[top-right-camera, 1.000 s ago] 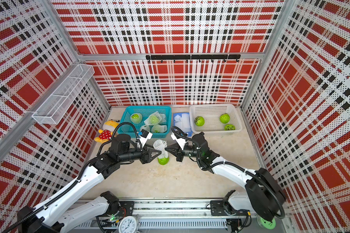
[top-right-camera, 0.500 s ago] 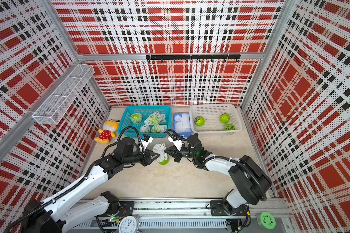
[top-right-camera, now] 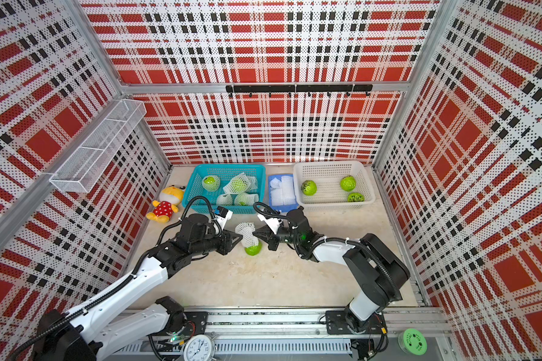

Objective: Sleeve custard apples in foam nets
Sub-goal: Open the foam net, then put on the foam net on the custard apple.

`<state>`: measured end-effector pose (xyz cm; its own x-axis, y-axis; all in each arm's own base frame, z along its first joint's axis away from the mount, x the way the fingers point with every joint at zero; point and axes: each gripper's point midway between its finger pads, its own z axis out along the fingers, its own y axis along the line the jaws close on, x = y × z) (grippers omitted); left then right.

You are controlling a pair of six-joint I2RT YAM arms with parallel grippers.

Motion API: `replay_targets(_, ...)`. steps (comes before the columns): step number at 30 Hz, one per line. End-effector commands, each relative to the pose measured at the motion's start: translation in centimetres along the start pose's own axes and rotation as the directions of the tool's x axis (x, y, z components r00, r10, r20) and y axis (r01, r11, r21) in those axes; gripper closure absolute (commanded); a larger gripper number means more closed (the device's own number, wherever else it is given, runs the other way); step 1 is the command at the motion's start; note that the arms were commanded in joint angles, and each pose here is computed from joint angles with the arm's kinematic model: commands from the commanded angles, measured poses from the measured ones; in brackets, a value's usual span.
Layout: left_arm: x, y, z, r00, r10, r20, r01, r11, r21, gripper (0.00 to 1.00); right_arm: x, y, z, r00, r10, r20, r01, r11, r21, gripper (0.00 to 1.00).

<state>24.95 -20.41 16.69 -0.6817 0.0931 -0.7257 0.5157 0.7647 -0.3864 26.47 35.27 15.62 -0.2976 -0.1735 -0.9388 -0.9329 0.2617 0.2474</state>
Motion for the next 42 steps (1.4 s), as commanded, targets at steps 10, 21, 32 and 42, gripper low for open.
replay_targets(10,-0.5,0.2,-0.5,0.998,-0.033,0.050,0.034,0.999,-0.022,0.58,-2.0,-0.8,0.7,0.991,-0.105,0.078,0.104,0.994,0.024,1.00)
replay_targets(21,0.4,0.7,0.8,0.998,-0.057,0.039,0.058,0.998,-0.018,0.58,0.4,-1.2,0.6,0.995,-0.089,0.033,0.087,0.995,0.040,1.00)
replay_targets(32,1.0,0.6,1.0,0.998,-0.061,0.032,0.062,0.998,-0.019,0.49,2.4,-1.4,0.6,0.999,-0.045,0.014,0.044,0.997,0.056,1.00)
replay_targets(42,2.2,0.6,1.1,0.998,-0.070,-0.003,0.070,0.997,-0.032,0.45,4.3,-1.0,0.6,0.997,-0.064,-0.041,0.067,0.995,0.072,1.00)
